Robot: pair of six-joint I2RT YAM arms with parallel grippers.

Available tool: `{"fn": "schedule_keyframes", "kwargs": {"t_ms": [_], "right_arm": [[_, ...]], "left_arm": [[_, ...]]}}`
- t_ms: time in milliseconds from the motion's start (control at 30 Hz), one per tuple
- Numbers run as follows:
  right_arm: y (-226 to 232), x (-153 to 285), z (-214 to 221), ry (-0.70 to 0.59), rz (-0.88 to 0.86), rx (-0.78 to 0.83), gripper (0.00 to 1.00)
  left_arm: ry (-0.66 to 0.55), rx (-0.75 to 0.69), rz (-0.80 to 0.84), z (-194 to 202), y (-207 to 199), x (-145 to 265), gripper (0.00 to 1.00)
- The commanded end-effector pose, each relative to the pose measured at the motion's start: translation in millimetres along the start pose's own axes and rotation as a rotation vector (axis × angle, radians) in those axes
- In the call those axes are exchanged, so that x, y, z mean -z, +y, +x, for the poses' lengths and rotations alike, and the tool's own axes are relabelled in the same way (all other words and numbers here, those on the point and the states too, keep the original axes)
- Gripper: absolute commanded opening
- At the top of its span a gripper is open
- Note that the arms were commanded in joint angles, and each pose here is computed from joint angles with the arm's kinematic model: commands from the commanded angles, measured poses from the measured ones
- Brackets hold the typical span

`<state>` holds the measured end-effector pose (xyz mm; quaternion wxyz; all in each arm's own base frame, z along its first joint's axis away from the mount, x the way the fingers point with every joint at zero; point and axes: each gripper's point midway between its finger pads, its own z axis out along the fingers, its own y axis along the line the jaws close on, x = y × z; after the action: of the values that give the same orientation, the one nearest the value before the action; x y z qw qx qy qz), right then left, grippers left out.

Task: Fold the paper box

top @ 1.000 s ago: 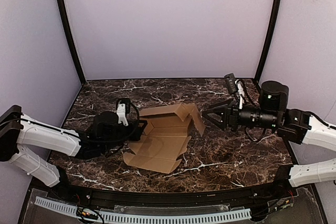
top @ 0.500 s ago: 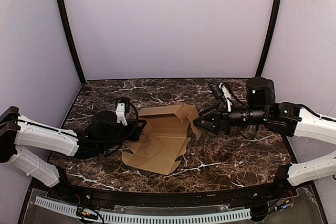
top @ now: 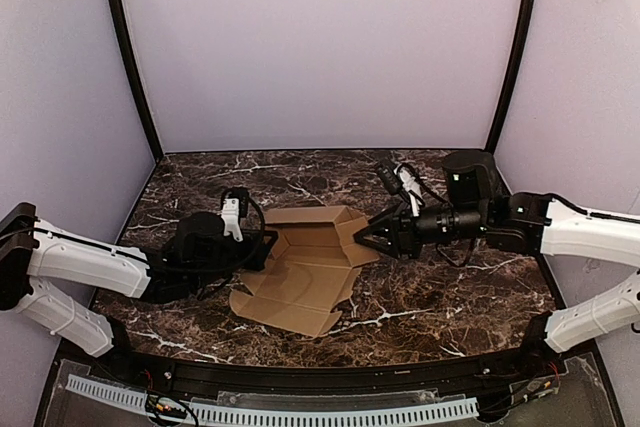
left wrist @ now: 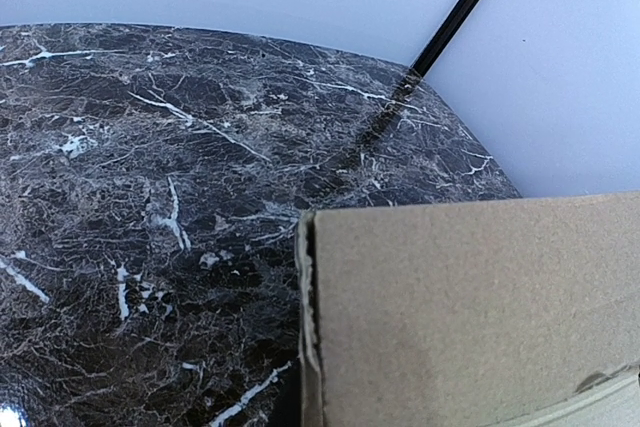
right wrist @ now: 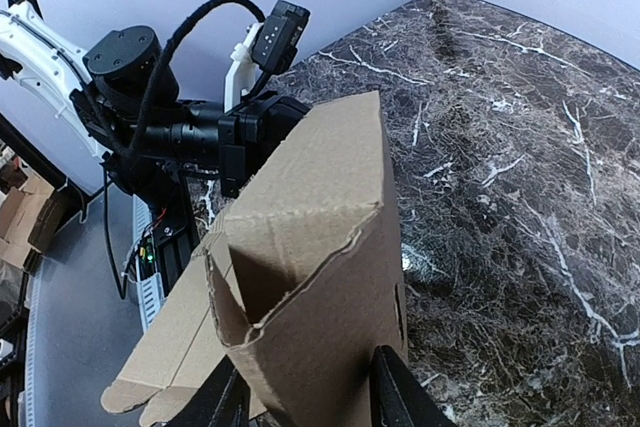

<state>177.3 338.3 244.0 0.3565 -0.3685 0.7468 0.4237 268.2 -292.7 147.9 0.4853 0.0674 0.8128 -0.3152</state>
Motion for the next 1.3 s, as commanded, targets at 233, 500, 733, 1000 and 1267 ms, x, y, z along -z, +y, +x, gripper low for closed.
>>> {"fn": "schedule_keyframes", "kwargs": {"t_ms": [233, 500, 733, 1000, 1267], "right_arm": [[1.3, -25.8, -13.9, -0.020, 0.095, 0.061, 0.37], [-11.2, -49.2, -4.5, 0.002, 0.233, 0.065, 0.38], [-41.0, -65.7, 0.4, 0.012, 0.414, 0.026, 0.39], [-55.9, -83.1, 2.8, -0.019, 0.540, -0.017, 0.39], [-74.9, -88.8, 6.1, -0.035, 0.719, -0.003, 0.41]], "left_arm": [[0.015, -0.021, -0.025, -1.5, 1.6, -5.0, 0.00], [0.025, -0.019, -0.099, -1.6, 12.0, -8.6, 0.00], [0.043, -0.026, -0.158, -0.8, 19.8, -9.9, 0.00], [0.058, -0.020, -0.190, 0.3, 23.7, -9.2, 0.00], [0.074, -0.020, -0.187, 0.4, 20.5, -11.5, 0.00]]}}
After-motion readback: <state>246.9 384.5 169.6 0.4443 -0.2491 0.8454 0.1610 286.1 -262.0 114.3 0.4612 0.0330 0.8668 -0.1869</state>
